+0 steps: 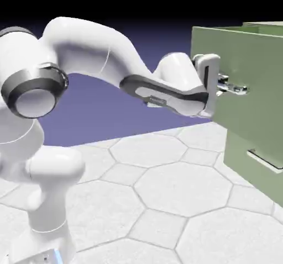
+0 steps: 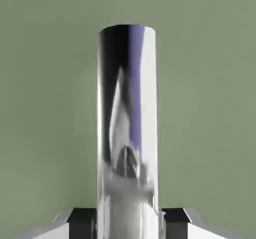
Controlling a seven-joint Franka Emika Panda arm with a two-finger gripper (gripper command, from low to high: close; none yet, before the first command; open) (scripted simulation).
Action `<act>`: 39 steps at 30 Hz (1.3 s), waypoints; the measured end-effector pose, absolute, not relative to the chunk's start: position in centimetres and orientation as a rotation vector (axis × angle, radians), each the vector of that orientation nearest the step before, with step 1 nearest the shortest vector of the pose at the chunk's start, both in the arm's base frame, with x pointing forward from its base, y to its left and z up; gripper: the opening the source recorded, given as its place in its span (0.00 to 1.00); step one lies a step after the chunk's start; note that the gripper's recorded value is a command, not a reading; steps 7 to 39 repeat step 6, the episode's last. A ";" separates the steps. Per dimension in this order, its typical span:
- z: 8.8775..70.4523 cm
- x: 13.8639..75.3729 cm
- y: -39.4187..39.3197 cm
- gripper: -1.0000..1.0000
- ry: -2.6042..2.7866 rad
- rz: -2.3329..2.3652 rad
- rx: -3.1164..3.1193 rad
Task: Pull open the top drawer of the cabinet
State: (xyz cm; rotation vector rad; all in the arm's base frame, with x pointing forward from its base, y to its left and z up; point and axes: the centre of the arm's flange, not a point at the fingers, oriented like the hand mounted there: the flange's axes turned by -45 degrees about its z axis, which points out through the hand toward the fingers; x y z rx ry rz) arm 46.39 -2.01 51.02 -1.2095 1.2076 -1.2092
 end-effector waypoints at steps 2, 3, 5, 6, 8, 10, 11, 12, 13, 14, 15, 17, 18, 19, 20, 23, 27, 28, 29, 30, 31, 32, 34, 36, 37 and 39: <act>51.0 44.1 -2.0 0.00 1.208 -1.209 -1.210; 51.0 43.2 -2.0 1.00 1.208 -1.210 -1.210; 51.0 43.2 -2.0 1.00 1.209 -1.209 -1.210; 51.0 42.0 -2.1 1.00 1.211 -1.206 -1.209; 51.0 42.0 -2.1 1.00 1.211 -1.206 -1.209; 51.0 42.0 -2.1 1.00 1.211 -1.206 -1.209; 51.0 42.0 -2.1 1.00 1.211 -1.206 -1.209; 51.0 42.0 -2.1 1.00 1.211 -1.206 -1.209; 51.0 42.0 -2.1 1.00 1.211 -1.206 -1.209; 51.0 42.0 -2.1 1.00 1.211 -1.206 -1.209; 51.0 42.0 -2.1 1.00 1.211 -1.206 -1.209; 51.0 42.0 -2.1 1.00 1.211 -1.206 -1.209; 51.0 42.0 -2.1 1.00 1.211 -1.206 -1.209; 51.0 42.0 -2.1 1.00 1.211 -1.206 -1.209; 51.0 42.0 -2.1 1.00 1.211 -1.206 -1.209; 51.0 42.0 -2.1 1.00 1.211 -1.206 -1.209; 51.0 42.0 -2.1 1.00 1.211 -1.206 -1.209; 51.0 42.0 -2.1 1.00 1.211 -1.206 -1.209; 51.0 42.0 -2.1 1.00 1.211 -1.206 -1.209; 51.0 42.0 -2.1 1.00 1.211 -1.206 -1.209; 51.0 42.0 -2.1 1.00 1.211 -1.206 -1.209; 51.0 42.0 -2.1 1.00 1.211 -1.206 -1.209; 51.0 42.0 -2.1 1.00 1.211 -1.206 -1.209; 51.0 42.0 -2.1 1.00 1.211 -1.206 -1.209; 51.0 42.0 -2.1 1.00 1.211 -1.206 -1.209; 51.0 42.0 -2.1 1.00 1.211 -1.206 -1.209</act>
